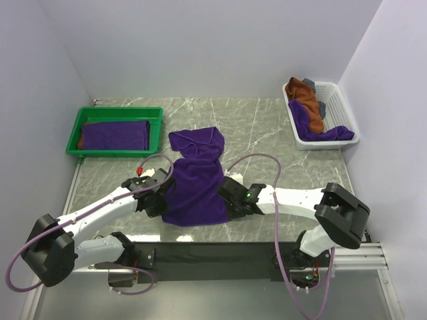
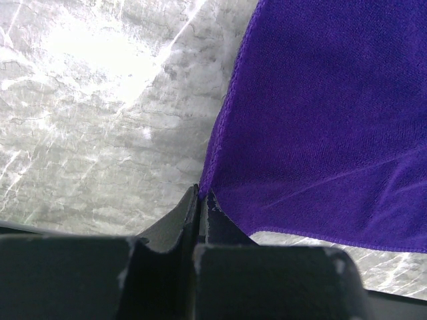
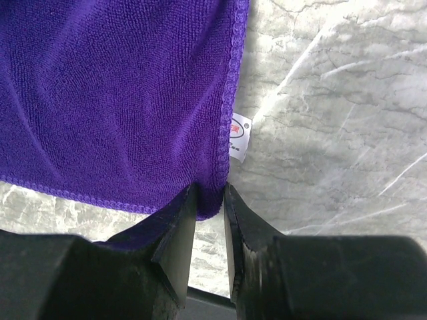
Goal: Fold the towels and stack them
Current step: Flatten out the crumpled towel
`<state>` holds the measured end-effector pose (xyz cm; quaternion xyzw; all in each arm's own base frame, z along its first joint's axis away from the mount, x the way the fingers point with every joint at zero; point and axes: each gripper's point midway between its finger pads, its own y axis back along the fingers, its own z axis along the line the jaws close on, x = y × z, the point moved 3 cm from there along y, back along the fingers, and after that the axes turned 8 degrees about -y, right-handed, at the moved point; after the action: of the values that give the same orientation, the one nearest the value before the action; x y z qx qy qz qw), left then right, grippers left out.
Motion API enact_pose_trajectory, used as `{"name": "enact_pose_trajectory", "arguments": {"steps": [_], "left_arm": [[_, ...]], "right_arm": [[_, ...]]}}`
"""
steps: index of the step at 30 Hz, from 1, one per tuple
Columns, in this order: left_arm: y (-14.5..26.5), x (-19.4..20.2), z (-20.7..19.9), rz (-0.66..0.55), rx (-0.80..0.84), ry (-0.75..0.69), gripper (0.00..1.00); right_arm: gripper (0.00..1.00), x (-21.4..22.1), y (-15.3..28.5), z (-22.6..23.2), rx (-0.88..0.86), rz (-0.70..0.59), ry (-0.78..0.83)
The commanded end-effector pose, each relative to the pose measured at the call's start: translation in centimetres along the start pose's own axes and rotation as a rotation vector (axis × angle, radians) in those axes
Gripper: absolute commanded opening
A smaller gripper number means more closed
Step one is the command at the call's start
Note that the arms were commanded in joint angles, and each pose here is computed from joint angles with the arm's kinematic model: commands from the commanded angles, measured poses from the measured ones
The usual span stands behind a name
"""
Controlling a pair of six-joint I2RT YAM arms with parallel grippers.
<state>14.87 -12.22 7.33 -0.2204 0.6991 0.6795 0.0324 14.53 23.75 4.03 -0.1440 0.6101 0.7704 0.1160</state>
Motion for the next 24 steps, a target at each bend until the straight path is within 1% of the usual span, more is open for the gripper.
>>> {"name": "enact_pose_trajectory", "arguments": {"steps": [1, 3, 4, 6, 7, 8, 11, 12, 13, 14, 15, 16, 17, 18, 19, 20, 21, 22, 23, 24], "left_arm": [[-0.1, -0.1, -0.3, -0.007, 0.007, 0.009, 0.02], [-0.1, -0.1, -0.3, -0.008, 0.005, 0.01, 0.02], [-0.1, -0.2, -0.3, -0.009, 0.004, 0.012, 0.02], [0.0, -0.3, -0.3, -0.016, 0.003, 0.016, 0.01], [0.2, -0.4, -0.3, -0.022, 0.006, 0.017, 0.01], [0.3, -0.6, -0.3, -0.032, 0.006, 0.019, 0.01], [1.4, -2.2, -1.0, -0.08, 0.017, 0.017, 0.01], [1.9, -2.8, -1.3, -0.096, 0.02, 0.018, 0.01], [2.8, -4.2, -2.2, -0.125, 0.036, 0.013, 0.01], [3.2, -5.0, -2.4, -0.146, 0.027, 0.012, 0.0], [3.7, -5.9, -2.7, -0.164, 0.028, 0.011, 0.01], [4.6, -7.8, -3.5, -0.195, 0.037, 0.011, 0.01], [5.0, -8.8, -3.8, -0.211, 0.037, 0.009, 0.01], [5.4, -9.9, -4.2, -0.225, 0.041, 0.01, 0.01], [6.7, -12.2, -5.3, -0.263, 0.06, 0.009, 0.01], [7.5, -13.4, -5.9, -0.288, 0.066, 0.006, 0.01], [8.5, -14.5, -6.3, -0.307, 0.064, 0.0, 0.01], [10.9, -17.4, -7.9, -0.377, 0.098, -0.004, 0.01], [12.4, -18.7, -8.7, -0.41, 0.114, -0.008, 0.01], [13.8, -20.0, -9.3, -0.437, 0.13, -0.012, 0.01]], "right_arm": [[0.31, 0.3, -0.6, -0.3, 0.024, 0.026, 0.015], [0.31, 0.5, -0.6, -0.3, 0.023, 0.036, 0.023], [0.28, 0.5, -0.6, -0.2, 0.022, 0.04, 0.025], [0.16, 0.3, -0.3, -0.4, 0.031, 0.032, 0.036], [0.04, 0.1, -0.1, -0.4, 0.032, 0.02, 0.04], [0.0, -0.5, 0.6, -0.6, 0.028, 0.001, 0.036], [0.0, -2.6, 2.1, -1.1, 0.02, -0.052, 0.017], [0.0, -3.8, 3.2, -1.2, 0.001, -0.089, 0.002], [0.0, -5.3, 4.3, -1.0, -0.017, -0.127, 0.007], [0.0, -7.1, 5.6, -2.0, -0.014, -0.173, -0.032], [0.0, -9.0, 7.0, -1.9, -0.032, -0.221, -0.048], [0.0, -10.3, 8.1, -2.3, -0.035, -0.255, -0.037], [0.0, -11.6, 9.5, -2.8, -0.038, -0.294, -0.048], [0.0, -14.3, 11.5, -3.2, -0.046, -0.365, -0.087], [0.0, -15.7, 12.8, -3.5, -0.047, -0.401, -0.07], [0.0, -16.7, 14.1, -3.8, -0.047, -0.429, -0.07], [0.0, -19.3, 16.6, -3.9, -0.064, -0.503, -0.096], [0.0, -20.4, 18.0, -4.0, -0.065, -0.536, -0.075], [0.0, -21.5, 19.3, -4.0, -0.071, -0.573, -0.075], [0.0, -23.5, 22.3, -3.5, -0.106, -0.649, -0.08]]}}
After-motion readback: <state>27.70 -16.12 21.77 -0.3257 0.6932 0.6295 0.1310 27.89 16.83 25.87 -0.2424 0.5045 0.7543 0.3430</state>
